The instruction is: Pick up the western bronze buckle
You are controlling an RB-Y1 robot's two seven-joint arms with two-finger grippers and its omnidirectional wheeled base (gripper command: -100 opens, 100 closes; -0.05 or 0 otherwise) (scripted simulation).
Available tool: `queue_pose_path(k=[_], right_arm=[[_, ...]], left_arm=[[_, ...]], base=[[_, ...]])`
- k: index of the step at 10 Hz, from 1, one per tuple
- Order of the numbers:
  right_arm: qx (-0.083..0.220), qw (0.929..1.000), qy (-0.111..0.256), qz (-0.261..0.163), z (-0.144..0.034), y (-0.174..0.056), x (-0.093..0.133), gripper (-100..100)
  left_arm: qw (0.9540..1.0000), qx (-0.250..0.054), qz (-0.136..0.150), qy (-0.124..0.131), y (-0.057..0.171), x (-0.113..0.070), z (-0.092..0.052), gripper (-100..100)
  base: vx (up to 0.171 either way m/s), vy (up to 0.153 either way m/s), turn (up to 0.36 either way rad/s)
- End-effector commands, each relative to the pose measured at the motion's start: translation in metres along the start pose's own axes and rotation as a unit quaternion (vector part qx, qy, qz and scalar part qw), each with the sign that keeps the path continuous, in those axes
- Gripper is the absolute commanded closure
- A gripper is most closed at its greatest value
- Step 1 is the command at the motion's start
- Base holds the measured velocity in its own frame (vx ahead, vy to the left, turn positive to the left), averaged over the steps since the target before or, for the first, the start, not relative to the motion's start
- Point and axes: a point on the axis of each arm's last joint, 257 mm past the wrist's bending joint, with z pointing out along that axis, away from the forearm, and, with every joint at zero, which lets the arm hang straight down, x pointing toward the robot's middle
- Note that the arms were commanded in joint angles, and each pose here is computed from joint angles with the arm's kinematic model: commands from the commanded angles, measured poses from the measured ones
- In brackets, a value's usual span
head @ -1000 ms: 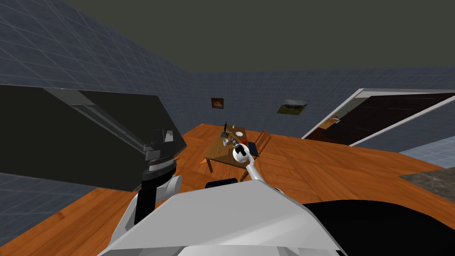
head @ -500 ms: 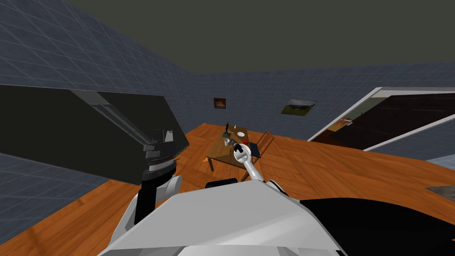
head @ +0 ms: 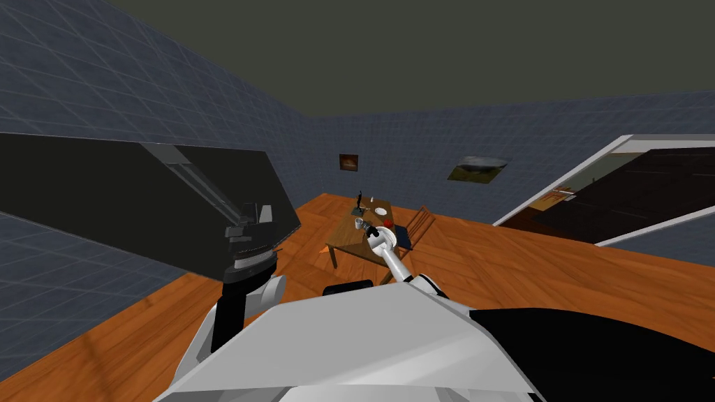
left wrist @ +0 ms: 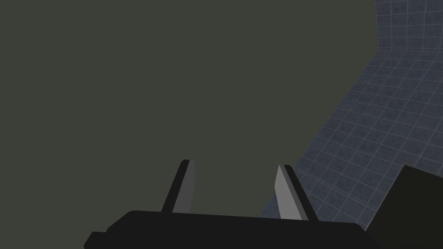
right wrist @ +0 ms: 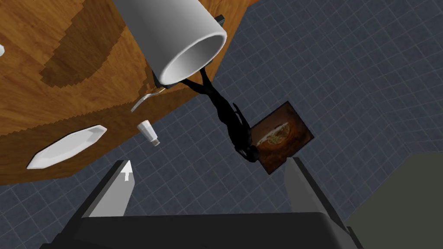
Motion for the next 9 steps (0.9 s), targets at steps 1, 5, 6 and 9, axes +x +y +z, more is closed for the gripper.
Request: queue_pose_path(k=[1,5,6,9], right_arm=[[0.022,0.9992,0.019,-0.027,0.008,-0.005,0.008,-100],[0.075,0.9923,0.065,-0.073,0.018,-0.034,0.03,-100],[0.089,0.9904,0.076,-0.074,0.017,-0.047,0.039,-100],[0.127,0.9788,0.112,-0.115,0.021,-0.064,0.049,-100]], left_arm=[[1.0,0.0,0.0,0.0,0.0,0.0,0.0,0],[1.0,0.0,0.0,0.0,0.0,0.0,0.0,0],[1.0,0.0,0.0,0.0,0.0,0.0,0.0,0],[1.0,0.0,0.0,0.0,0.0,0.0,0.0,0]], base=[[-0.008,-0.001,0.083],[-0.007,-0.001,0.081],[-0.005,-0.002,0.052],[-0.007,-0.002,0.076]])
